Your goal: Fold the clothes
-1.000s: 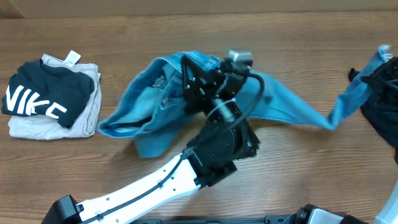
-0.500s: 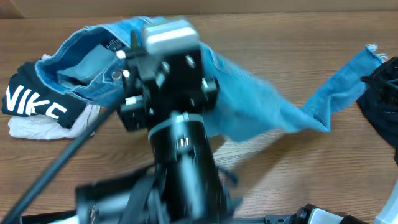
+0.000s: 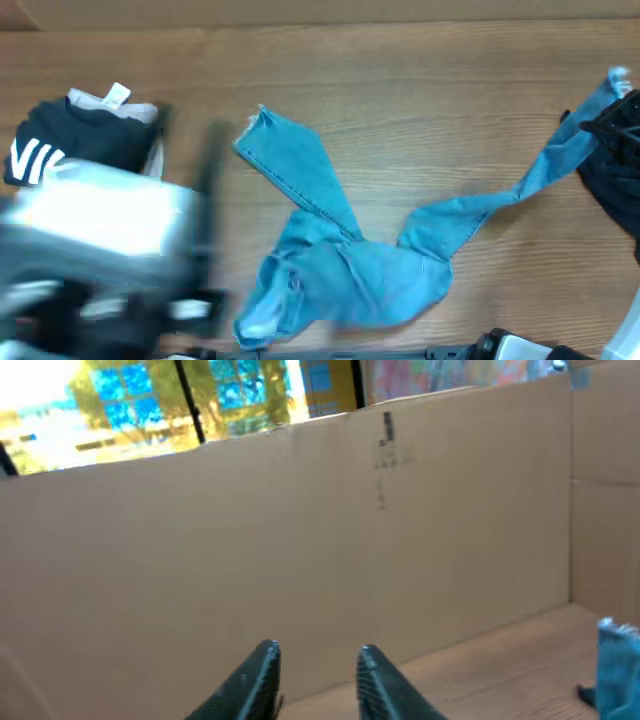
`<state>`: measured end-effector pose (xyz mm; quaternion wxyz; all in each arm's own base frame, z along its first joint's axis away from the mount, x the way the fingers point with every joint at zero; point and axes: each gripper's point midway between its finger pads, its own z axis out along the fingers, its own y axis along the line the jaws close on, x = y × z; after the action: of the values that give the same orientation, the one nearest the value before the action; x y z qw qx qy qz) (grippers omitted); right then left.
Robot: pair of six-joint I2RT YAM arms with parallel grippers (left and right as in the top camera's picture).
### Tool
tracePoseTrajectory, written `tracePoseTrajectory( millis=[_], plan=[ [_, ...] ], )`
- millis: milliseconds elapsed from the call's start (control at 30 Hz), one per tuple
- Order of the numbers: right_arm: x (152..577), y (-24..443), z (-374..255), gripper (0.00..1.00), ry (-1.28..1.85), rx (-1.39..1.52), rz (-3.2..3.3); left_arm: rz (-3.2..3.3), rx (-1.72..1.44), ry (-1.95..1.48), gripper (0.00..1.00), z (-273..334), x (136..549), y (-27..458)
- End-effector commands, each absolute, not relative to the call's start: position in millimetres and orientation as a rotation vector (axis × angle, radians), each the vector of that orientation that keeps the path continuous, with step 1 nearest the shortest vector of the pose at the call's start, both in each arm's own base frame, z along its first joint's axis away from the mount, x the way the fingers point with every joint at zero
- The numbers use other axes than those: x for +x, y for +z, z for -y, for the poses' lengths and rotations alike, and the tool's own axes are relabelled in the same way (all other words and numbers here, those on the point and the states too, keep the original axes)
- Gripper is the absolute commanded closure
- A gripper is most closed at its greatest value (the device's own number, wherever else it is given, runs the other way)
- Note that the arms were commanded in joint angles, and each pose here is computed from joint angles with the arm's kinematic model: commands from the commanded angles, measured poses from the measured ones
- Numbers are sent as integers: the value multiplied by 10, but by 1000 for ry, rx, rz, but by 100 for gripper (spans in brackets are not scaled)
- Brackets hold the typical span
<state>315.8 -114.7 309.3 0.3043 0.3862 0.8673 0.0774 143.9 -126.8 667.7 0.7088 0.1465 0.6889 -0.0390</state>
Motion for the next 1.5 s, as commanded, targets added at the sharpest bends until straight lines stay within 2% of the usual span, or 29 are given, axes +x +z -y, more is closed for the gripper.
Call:
tracePoseTrajectory(
  millis=[0,200,267,367,467,567,700,933,1067,1233,1367,1467],
  plan=[
    [3163,3227,1146,96,206,995,-2266,-1536,279,-142,74,681,1595,6743],
    [3125,3196,1130,96,206,1006,-2284,-1551,199,-223,47,202,1727,6723],
    [3127,3197,1130,96,206,1005,-2284,-1553,188,-234,43,129,1747,6716],
    [3127,3197,1130,96,207,1006,-2283,-1541,177,-275,20,149,1748,6741],
    [3130,3200,1132,96,206,1005,-2282,-1405,217,-265,11,222,1714,6962],
    [3132,3201,1132,96,207,1004,-2281,-1218,387,-98,9,402,1598,7186],
    [3132,3201,1131,96,207,1004,-2281,-986,553,35,2,705,1380,7390],
    [3207,3253,1067,96,269,968,-2264,-1376,743,119,2,513,1653,6745],
    [3180,3231,1054,96,271,975,-2277,-1448,581,124,0,270,1716,6774],
    [3161,3214,1045,96,266,963,-2293,-1523,390,376,0,223,1717,6790],
    [3154,3208,1042,96,266,966,-2297,-1595,-43,620,0,148,1955,6719],
    [3154,3209,1042,96,267,965,-2296,-1606,-170,772,0,258,2267,6615]
  ],
)
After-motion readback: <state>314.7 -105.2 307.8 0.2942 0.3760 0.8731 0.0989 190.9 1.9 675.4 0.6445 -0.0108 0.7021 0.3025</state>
